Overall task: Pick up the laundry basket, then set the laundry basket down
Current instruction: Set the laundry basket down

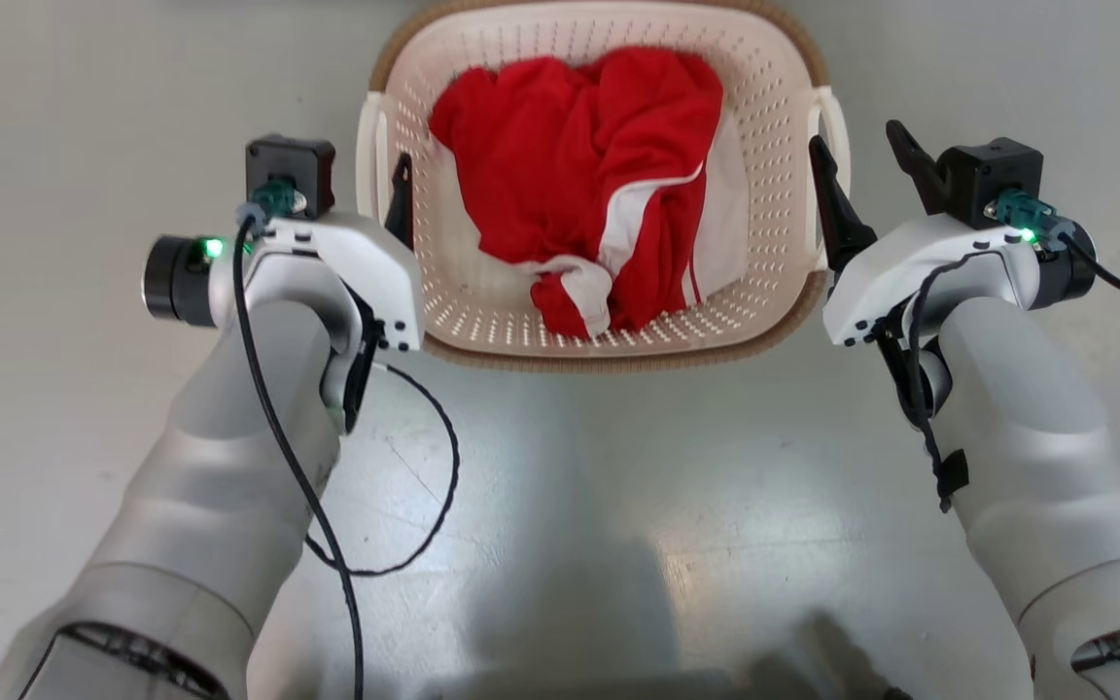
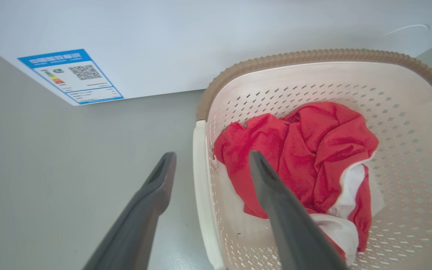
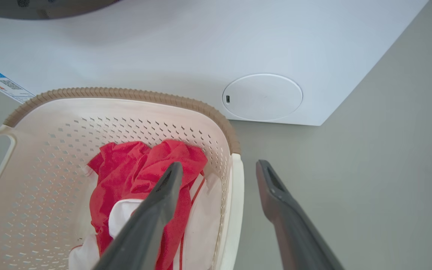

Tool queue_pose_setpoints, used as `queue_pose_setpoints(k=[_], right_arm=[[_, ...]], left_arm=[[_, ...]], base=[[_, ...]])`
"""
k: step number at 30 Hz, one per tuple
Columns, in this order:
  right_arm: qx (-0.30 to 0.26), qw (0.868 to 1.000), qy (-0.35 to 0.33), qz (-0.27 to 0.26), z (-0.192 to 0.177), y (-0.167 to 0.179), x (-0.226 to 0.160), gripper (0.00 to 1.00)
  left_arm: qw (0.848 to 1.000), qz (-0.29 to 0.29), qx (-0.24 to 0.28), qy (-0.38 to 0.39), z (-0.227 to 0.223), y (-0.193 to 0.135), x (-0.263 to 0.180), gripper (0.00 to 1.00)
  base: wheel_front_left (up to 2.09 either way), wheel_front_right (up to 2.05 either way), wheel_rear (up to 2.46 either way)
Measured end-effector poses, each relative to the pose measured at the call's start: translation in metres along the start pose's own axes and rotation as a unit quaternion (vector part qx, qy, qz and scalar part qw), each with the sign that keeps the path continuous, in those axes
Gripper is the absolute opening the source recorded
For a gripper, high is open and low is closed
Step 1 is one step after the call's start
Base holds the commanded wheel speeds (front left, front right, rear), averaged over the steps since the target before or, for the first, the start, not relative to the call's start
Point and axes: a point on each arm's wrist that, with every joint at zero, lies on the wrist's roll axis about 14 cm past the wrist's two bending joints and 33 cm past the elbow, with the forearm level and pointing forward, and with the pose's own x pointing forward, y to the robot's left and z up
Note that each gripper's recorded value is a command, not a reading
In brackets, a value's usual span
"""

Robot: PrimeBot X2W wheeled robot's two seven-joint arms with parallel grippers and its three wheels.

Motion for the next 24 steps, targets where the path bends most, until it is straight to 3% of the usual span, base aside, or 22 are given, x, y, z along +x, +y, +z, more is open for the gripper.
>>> queue_pose_setpoints(k=[15, 24], right_arm=[[-0.014, 0.991, -0.133, -0.011, 0.092, 0.005, -0.067, 1.00], [-0.032, 0.981, -0.193, -0.014, 0.122, 0.012, -0.122, 1.00]], left_arm=[[0.992, 0.016, -0.054, -0.109, 0.067, 0.004, -0.079, 1.00], [0.979, 0.023, -0.076, -0.187, 0.102, 0.008, -0.140, 1.00]], base=[[0.00, 0.00, 0.00], [0.00, 0.00, 0.00]])
